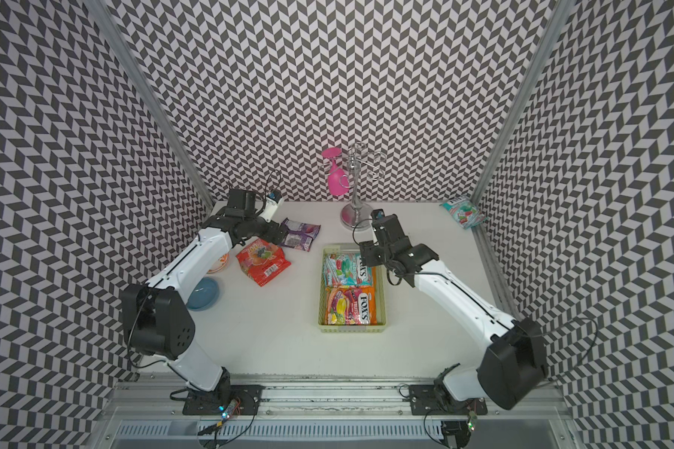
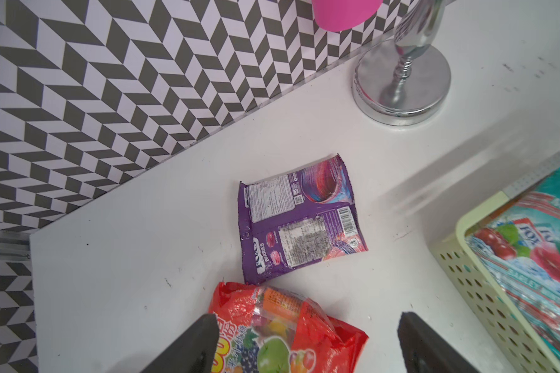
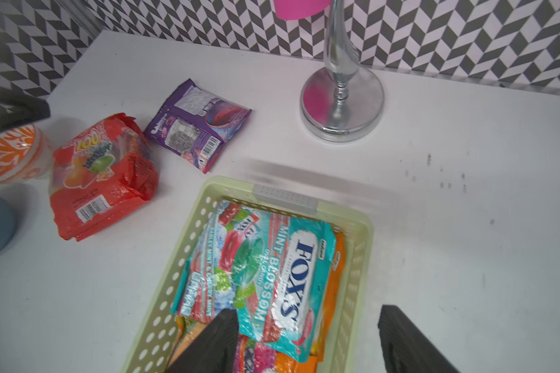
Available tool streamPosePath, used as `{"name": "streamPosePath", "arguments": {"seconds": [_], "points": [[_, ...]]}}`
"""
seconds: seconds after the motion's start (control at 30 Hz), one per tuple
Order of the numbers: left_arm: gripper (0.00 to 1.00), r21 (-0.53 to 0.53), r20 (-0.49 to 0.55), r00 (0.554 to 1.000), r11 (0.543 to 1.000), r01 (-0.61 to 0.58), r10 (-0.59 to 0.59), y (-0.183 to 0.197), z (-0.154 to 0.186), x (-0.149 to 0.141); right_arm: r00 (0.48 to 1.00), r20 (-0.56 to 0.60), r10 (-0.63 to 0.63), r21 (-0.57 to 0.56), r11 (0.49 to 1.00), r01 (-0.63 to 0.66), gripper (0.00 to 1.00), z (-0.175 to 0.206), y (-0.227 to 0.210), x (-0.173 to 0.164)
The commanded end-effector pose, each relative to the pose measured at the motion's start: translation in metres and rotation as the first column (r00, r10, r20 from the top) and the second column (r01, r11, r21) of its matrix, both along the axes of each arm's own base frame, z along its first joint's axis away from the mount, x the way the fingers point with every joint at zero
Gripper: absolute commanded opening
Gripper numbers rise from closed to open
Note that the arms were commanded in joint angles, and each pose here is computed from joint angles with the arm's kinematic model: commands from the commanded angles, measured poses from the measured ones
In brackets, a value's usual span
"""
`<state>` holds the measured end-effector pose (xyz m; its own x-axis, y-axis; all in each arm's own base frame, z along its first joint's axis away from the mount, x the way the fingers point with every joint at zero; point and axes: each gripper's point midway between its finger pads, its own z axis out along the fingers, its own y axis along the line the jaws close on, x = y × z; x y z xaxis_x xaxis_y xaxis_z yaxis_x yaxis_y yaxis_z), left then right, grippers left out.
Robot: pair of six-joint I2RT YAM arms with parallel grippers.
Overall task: Put the candies in the basket
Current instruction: Pick up the candy at the center of the board.
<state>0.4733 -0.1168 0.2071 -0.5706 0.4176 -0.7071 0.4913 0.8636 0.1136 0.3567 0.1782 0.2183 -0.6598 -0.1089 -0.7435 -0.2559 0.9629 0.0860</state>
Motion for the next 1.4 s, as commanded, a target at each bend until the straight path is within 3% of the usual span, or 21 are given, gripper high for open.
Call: {"name": "streamPosePath", "arguments": {"seconds": [0.0, 0.2, 0.33, 0.43, 0.83, 1.1, 1.37], "points": [[0.87, 0.004, -0.051, 0.998, 0.999, -0.048, 0.048, 0.006, -0.011, 0.017, 0.994, 0.100, -0.047, 0.009, 0.999, 0.046, 0.79, 0.014, -0.022, -0.001], [0.84, -0.038, -0.156, 0.982, 0.993, -0.113, 0.105, 0.017, -0.047, 0.047, 0.973, 0.218, -0.074, 0.042, 0.997, 0.066, 0.94, 0.025, -0.051, -0.019], [0.74, -0.052, -0.194, 0.961, 0.977, -0.209, 0.195, 0.035, -0.064, 0.070, 0.960, 0.267, -0.080, 0.048, 0.996, 0.070, 0.96, 0.025, -0.062, -0.028], [0.71, -0.057, -0.199, 0.949, 0.964, -0.261, 0.245, 0.047, -0.075, 0.086, 0.956, 0.287, -0.067, 0.060, 0.997, 0.052, 0.96, 0.022, -0.063, -0.035], [0.66, -0.224, -0.291, 0.942, 0.945, -0.239, 0.169, 0.056, -0.109, 0.129, 0.939, 0.339, -0.054, 0.096, 0.995, 0.022, 0.99, 0.020, -0.064, -0.048], [0.61, -0.284, -0.335, 0.937, 0.938, -0.198, 0.096, 0.043, -0.135, 0.133, 0.938, 0.343, -0.044, 0.108, 0.994, 0.007, 0.99, 0.017, -0.062, -0.050], [0.48, -0.315, -0.364, 0.929, 0.930, -0.192, 0.068, 0.039, -0.152, 0.135, 0.938, 0.344, -0.032, 0.112, 0.994, -0.007, 0.99, 0.014, -0.060, -0.051]]}}
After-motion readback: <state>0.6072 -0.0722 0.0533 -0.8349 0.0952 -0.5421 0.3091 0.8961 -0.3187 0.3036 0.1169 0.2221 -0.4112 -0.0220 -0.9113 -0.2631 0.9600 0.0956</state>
